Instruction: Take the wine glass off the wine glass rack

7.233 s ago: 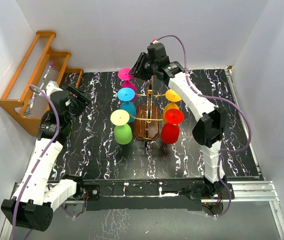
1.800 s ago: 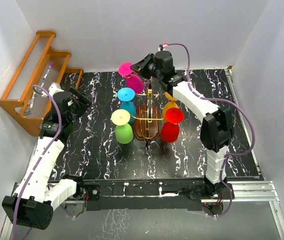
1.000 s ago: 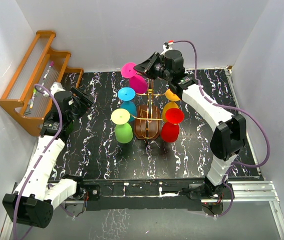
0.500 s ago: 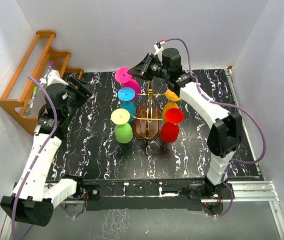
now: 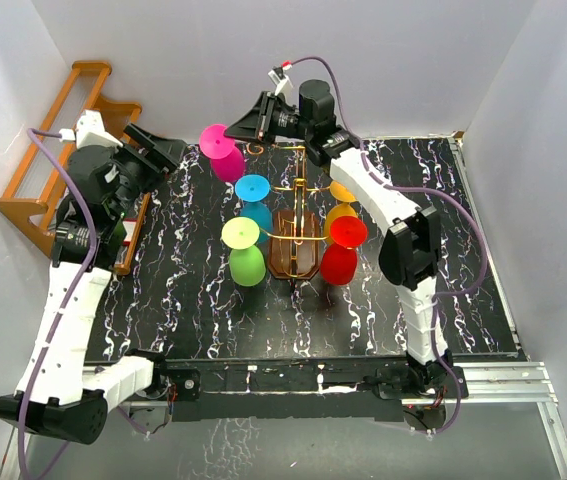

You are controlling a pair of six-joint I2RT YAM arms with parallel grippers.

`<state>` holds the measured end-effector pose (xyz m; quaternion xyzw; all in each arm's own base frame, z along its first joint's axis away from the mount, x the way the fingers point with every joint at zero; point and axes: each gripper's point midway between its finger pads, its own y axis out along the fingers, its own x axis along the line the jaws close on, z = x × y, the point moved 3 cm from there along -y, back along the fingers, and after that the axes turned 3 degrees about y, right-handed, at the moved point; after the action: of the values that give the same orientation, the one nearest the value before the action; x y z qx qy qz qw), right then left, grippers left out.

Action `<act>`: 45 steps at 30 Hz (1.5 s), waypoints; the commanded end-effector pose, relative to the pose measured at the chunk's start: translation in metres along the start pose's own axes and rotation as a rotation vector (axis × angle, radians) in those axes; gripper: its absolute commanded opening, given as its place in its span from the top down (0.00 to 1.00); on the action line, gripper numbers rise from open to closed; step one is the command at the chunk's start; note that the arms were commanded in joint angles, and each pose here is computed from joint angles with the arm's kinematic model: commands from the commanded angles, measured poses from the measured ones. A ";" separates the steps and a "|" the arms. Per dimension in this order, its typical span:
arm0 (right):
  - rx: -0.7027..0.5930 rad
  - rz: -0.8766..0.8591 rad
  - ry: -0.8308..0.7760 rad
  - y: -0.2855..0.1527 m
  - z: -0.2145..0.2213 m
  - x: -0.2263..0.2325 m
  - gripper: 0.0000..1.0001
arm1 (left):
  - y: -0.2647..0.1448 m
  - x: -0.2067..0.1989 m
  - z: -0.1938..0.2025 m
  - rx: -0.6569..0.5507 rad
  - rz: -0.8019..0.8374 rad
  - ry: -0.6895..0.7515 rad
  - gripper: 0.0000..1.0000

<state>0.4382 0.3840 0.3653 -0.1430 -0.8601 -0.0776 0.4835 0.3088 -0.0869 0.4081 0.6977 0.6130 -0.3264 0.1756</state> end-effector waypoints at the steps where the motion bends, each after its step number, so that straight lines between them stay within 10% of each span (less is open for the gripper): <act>1: -0.039 -0.191 -0.267 -0.003 -0.022 0.061 0.92 | -0.015 -0.018 -0.018 -0.020 0.030 0.020 0.33; 10: -0.111 -0.075 -0.728 -0.010 -0.031 0.085 0.92 | -0.026 -0.052 -0.035 -0.004 0.136 0.002 0.34; 26: -0.394 0.226 -1.759 -0.145 0.005 0.149 0.92 | 0.008 -0.142 -0.017 0.428 0.605 -0.215 0.47; 45: -0.327 0.441 -2.084 -0.157 0.032 0.130 0.92 | -0.007 -0.135 0.027 0.892 0.685 -0.403 0.35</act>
<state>0.3016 0.2735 0.4337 -0.3203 -0.8208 0.0847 -0.4652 0.3222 -0.2038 0.4730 0.7872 0.1590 -0.5876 0.0990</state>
